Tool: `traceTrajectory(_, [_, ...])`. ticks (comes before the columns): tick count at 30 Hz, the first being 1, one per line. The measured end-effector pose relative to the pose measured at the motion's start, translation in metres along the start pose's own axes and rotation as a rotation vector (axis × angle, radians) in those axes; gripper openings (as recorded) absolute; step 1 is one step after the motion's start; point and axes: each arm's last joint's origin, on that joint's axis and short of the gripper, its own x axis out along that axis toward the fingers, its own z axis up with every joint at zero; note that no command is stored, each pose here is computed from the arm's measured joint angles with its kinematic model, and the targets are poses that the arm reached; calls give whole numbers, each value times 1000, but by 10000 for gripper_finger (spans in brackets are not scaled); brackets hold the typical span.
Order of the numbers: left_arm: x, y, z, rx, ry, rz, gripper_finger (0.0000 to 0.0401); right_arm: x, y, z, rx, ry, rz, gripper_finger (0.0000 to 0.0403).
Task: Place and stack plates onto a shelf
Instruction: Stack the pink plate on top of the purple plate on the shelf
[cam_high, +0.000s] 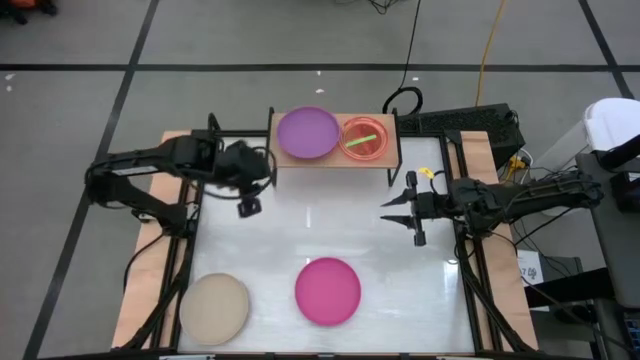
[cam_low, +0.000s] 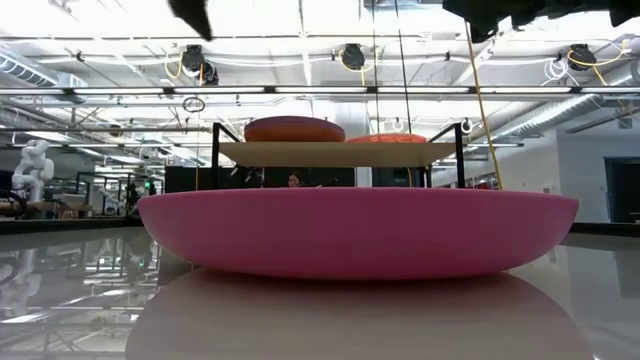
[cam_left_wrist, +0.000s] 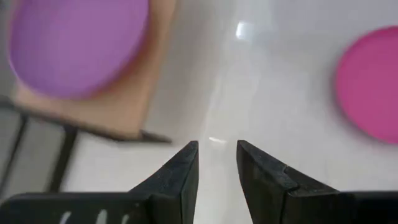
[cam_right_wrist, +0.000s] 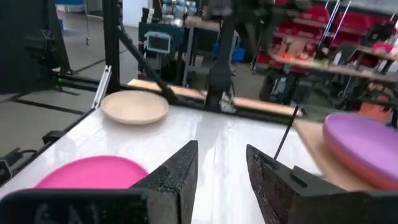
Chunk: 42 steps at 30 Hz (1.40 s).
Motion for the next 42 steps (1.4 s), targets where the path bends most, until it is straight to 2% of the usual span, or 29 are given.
traceTrajectory(2, [-5,-10,-5,-28,17,-36,115,3,2,-3,20,25,11,118])
traceTrajectory(4, [-9,-25,-9,0,-7,-74,115,7,4,-7,21,58,26,118])
traceTrajectory(9, [-26,-49,-20,72,-309,-36,115,23,14,-20,-32,150,92,118])
traceTrajectory(13, [-23,-61,-36,49,-553,-58,115,36,27,-30,-80,187,219,118])
traceTrajectory(19, [19,-76,-68,44,-829,-119,115,55,56,-57,-197,321,358,118])
traceTrajectory(26, [67,-82,-97,-113,-1084,-199,115,77,84,-95,-361,429,481,118])
traceTrajectory(31, [82,-80,-115,-148,-1180,-212,115,88,100,-113,-421,412,528,119])
traceTrajectory(34, [88,-80,-121,-151,-1178,-214,115,94,106,-118,-484,368,544,119])
traceTrajectory(42, [88,-79,-121,-151,-1189,-213,115,108,119,-130,-617,363,496,119])
